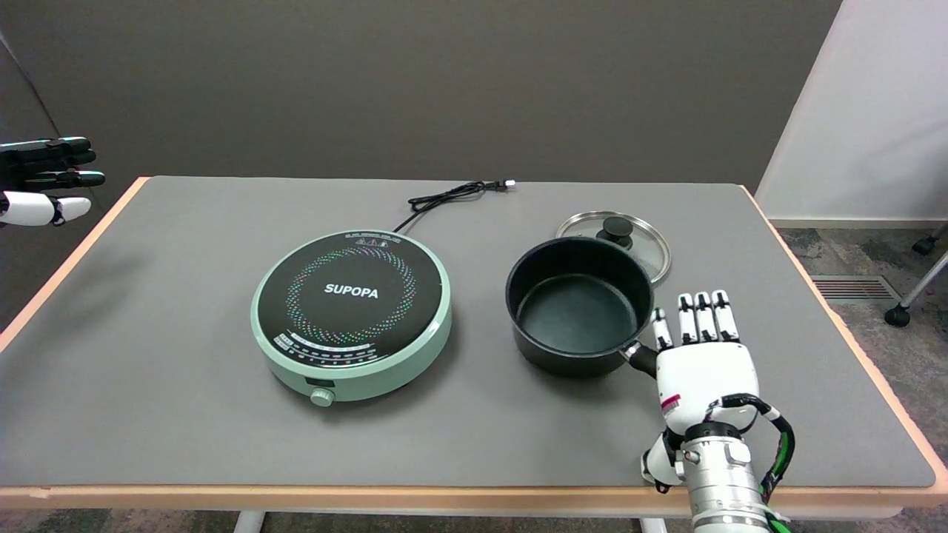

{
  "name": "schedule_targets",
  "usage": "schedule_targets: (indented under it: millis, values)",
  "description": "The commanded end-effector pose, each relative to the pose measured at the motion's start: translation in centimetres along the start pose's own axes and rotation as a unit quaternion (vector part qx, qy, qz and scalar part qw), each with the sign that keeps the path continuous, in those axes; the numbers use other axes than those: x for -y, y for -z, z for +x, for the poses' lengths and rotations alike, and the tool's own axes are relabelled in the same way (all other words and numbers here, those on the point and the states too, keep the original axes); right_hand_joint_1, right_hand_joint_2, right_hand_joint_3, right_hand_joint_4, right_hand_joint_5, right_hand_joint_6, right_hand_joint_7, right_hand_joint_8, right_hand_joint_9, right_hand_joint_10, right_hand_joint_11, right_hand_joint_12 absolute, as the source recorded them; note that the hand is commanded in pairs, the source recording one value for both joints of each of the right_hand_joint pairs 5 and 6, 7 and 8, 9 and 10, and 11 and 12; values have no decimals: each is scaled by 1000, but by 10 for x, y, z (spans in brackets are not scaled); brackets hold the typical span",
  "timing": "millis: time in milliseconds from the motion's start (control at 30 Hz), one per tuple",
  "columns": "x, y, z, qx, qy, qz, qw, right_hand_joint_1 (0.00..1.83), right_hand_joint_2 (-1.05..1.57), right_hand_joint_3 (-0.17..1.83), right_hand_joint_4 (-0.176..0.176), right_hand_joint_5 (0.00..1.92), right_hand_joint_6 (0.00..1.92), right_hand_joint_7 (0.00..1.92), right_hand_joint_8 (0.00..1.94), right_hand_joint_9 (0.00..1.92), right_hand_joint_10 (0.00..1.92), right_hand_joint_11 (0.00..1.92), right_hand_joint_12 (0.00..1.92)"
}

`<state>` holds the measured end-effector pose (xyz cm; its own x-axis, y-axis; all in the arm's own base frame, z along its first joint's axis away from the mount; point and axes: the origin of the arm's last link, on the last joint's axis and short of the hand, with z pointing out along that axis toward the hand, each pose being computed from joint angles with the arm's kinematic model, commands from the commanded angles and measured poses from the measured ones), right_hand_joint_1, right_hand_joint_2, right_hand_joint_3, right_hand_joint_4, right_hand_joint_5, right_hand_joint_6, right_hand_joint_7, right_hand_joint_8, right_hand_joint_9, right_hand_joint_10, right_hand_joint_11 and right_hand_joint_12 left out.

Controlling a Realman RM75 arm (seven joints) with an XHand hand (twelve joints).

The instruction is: Place the pot onto the table.

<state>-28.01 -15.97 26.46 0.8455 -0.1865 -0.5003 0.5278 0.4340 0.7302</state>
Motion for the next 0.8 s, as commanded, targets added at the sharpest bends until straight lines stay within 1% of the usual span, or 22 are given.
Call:
schedule_targets:
  millis: [33,100,133,433,533,600,633,800]
  values:
    - [-1,-3,12,-14,20,-1,1000,837,-482,407,19,226,226,226,226,226,226,226,226]
    - [-5,-5,16,-21,23,-4,999,805,-445,252,5,231,231,231,231,231,231,231,231]
    - [-6,-5,17,-23,26,-4,999,779,-410,123,-23,219,219,219,219,219,219,219,219]
    - [-16,-14,26,-40,32,-20,998,769,-408,105,-24,134,134,134,134,134,134,134,134]
    - [-21,-21,30,-54,37,-35,997,759,-389,54,-40,151,151,151,151,151,151,151,151]
    - [-27,-30,35,-71,44,-52,995,752,-381,53,-62,169,169,169,169,169,169,169,169]
    - [-27,-33,36,-75,42,-54,995,743,-373,53,-66,150,150,150,150,150,150,150,150]
    - [-29,-63,52,-106,38,-63,992,713,-303,-60,-66,101,101,101,101,101,101,101,101]
